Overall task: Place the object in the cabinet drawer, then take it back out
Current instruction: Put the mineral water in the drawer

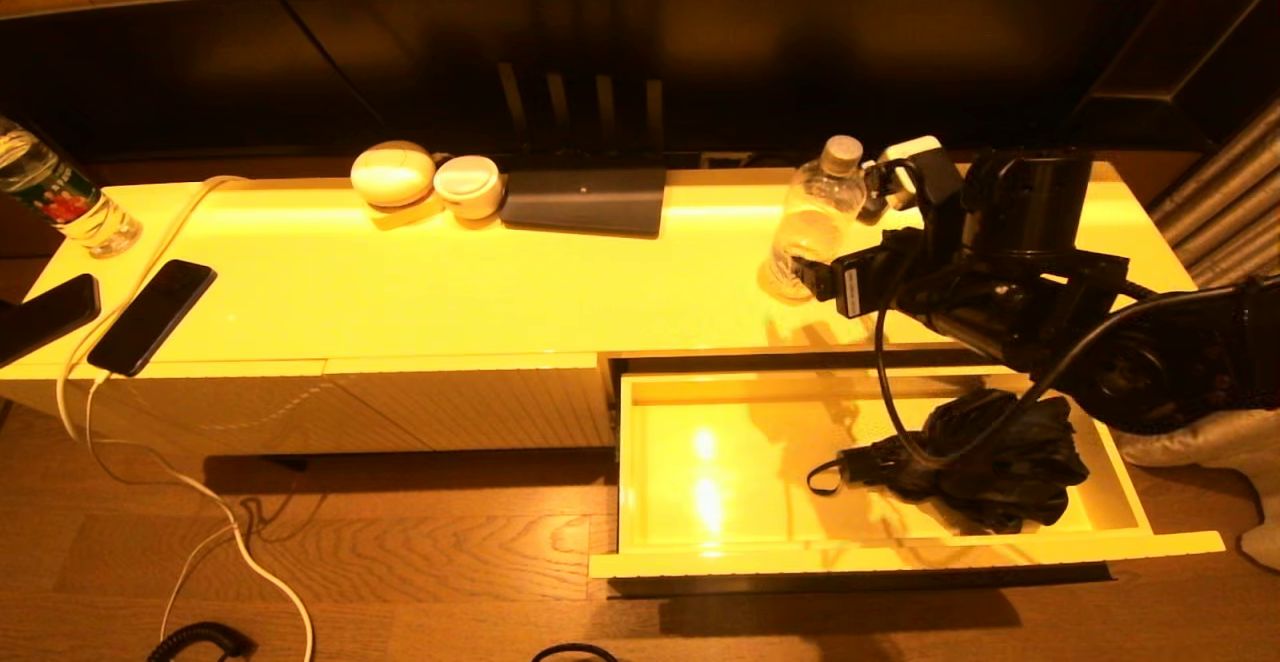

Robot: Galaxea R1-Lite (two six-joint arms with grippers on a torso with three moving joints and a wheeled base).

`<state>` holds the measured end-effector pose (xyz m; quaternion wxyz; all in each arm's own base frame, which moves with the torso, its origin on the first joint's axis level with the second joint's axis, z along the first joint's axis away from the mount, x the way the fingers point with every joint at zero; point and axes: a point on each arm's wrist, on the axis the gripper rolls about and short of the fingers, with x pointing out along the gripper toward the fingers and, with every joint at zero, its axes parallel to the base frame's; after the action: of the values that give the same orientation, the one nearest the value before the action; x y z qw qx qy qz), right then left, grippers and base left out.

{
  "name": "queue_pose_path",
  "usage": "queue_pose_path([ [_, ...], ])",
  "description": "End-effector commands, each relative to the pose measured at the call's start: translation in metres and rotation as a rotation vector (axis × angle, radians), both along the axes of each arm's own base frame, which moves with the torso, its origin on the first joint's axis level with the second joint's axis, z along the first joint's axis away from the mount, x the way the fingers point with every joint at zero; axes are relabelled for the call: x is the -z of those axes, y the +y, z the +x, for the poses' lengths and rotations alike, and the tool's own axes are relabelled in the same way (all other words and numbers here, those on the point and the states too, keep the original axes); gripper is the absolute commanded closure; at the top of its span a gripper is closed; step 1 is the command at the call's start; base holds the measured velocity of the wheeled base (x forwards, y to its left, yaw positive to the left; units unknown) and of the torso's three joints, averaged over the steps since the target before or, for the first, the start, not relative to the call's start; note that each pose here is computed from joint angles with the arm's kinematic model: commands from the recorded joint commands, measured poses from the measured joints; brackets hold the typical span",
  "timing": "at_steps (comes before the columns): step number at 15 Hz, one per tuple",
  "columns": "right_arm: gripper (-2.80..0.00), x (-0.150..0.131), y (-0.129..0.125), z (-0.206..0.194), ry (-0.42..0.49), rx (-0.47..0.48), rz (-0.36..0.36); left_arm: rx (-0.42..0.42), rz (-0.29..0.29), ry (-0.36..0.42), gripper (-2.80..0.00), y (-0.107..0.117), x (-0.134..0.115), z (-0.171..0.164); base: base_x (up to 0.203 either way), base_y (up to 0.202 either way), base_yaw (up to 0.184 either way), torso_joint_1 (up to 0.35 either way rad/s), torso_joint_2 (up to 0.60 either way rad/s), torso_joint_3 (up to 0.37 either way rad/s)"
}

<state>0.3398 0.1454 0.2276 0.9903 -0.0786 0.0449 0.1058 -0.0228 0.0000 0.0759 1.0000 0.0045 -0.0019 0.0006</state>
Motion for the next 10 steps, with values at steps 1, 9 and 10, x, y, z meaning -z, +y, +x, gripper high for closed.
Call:
queue_pose_path([
  [1, -2.8, 0.015, 0.009, 0.018, 0.004, 0.027, -0.002, 0.0, 0.0, 0.001, 0.0, 0.0, 0.0, 0.0, 0.0, 0.0, 0.0, 0.0, 0.0, 0.0],
  [9, -2.8, 0.013, 0.023, 0.054, -0.19, 0.107, 0.051, 0.0, 0.0, 0.001, 0.0, 0.0, 0.0, 0.0, 0.0, 0.0, 0.0, 0.0, 0.0, 0.0],
  [10, -2.8, 0.014, 0.025, 0.06, -0.202, 0.115, 0.058, 0.0, 0.0, 0.001, 0.0, 0.0, 0.0, 0.0, 0.0, 0.0, 0.0, 0.0, 0.0, 0.0],
])
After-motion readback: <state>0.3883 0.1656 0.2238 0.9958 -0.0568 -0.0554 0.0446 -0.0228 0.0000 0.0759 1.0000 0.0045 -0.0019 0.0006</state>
